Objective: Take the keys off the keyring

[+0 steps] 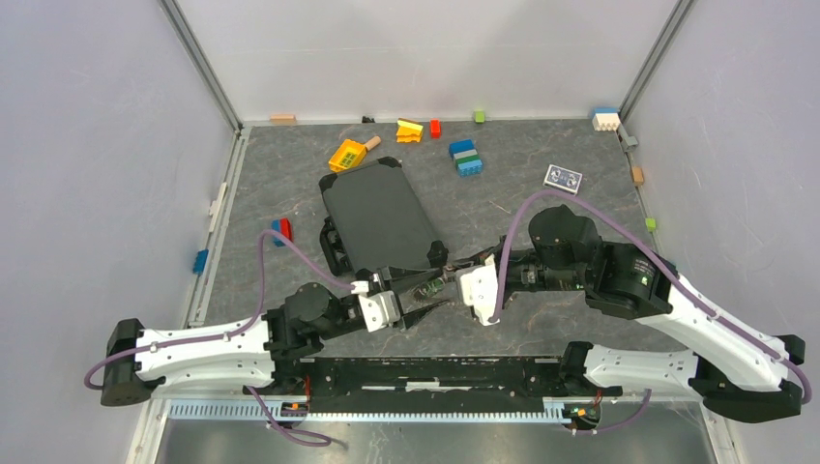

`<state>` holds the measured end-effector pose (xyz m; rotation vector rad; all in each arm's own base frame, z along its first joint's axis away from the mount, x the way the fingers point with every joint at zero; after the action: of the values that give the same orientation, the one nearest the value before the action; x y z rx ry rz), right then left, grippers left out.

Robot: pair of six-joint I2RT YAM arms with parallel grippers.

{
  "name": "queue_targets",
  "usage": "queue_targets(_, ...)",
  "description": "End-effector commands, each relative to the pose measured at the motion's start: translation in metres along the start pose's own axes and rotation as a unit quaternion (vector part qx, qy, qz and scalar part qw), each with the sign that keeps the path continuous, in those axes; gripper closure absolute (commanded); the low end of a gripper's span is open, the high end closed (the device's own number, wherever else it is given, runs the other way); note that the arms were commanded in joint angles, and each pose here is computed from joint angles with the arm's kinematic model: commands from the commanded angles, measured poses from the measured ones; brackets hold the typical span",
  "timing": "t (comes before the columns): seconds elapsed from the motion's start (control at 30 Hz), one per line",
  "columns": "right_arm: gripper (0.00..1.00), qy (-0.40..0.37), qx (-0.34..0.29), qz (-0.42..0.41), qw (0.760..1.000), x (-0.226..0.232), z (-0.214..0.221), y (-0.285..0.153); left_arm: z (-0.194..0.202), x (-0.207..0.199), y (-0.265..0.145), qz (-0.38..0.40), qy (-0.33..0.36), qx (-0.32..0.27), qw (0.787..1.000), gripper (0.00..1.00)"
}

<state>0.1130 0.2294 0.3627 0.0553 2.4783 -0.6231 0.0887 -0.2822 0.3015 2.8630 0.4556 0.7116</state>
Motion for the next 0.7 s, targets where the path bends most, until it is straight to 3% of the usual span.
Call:
queue_targets(0.0, 1.0, -0.017, -0.048, 0.021, 0.998, -0.008, -0.018, -0.005, -0.013, 0.005, 0.006, -0.011, -0.016, -0.026, 0.999, 0.4)
queue_targets(0.4, 1.0, -0.053, -0.092, 0.036, 0.994, -0.005, -0.026, -0.014, -0.01, 0.003, 0.007, -0.008, -0.017, -0.022, 1.0, 0.48)
queue_targets(0.67, 1.0, -0.069, -0.132, 0.043, 0.988, -0.004, -0.037, -0.021, -0.013, -0.001, 0.006, 0.006, -0.017, -0.031, 0.999, 0.65)
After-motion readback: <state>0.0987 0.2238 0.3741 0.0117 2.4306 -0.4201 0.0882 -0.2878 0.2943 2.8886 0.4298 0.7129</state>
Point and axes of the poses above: each gripper's point midway between its finger pads, its own y axis out along the fingers, its own x axis along the line the jaws close on, z = x × y, the point moved 4 cm from there along -y, back along the fingers, and after that the axes turned 7 degrees about y, right-handed, at the moved point
